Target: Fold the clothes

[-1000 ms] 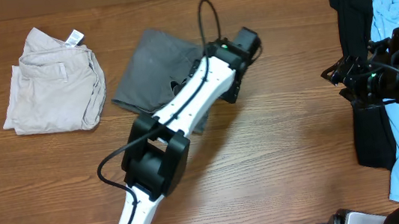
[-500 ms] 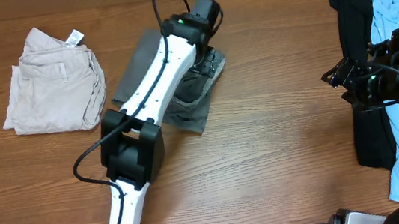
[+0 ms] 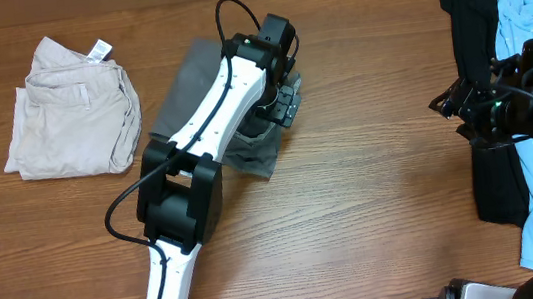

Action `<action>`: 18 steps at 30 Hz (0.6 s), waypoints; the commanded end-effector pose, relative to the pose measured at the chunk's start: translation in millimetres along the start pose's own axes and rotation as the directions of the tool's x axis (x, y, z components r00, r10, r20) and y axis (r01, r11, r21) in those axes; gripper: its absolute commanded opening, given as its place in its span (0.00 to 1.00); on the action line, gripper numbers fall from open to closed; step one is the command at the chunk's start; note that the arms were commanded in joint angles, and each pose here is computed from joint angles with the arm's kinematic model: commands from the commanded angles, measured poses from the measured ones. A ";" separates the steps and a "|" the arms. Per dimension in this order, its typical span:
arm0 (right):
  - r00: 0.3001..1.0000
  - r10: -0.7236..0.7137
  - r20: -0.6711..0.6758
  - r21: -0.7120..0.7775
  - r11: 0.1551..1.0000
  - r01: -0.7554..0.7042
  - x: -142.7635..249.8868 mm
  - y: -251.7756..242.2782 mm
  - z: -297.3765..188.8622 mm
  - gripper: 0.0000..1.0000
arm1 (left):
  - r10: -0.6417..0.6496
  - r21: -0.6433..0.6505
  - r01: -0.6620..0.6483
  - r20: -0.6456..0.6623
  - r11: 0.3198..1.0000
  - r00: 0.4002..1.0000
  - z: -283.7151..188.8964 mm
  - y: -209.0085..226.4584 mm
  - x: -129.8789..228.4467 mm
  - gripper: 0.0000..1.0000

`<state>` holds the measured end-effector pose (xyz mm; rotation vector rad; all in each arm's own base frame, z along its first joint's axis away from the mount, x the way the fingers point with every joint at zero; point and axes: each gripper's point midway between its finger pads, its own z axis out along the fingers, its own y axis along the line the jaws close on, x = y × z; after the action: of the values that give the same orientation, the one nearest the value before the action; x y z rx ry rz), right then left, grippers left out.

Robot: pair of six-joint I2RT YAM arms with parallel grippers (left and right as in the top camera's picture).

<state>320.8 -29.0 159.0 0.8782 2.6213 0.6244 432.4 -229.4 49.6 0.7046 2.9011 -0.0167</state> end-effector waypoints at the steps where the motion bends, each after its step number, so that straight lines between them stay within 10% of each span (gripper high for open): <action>1: 1.000 -0.018 0.021 0.002 1.000 0.018 -4.4 1.6 -4.2 0.76 | -0.011 0.018 0.011 -0.028 1.000 1.000 16.2 0.9 7.6 0.88; 18: 1.000 -0.017 0.020 0.002 1.000 0.017 -4.1 1.5 -4.2 0.76 | 0.005 0.026 -0.004 -0.035 1.000 0.999 56.2 -8.8 24.4 0.80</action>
<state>320.3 -28.7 158.8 0.8791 2.6234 0.6248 424.1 -225.5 5.7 0.7055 2.9166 -0.0253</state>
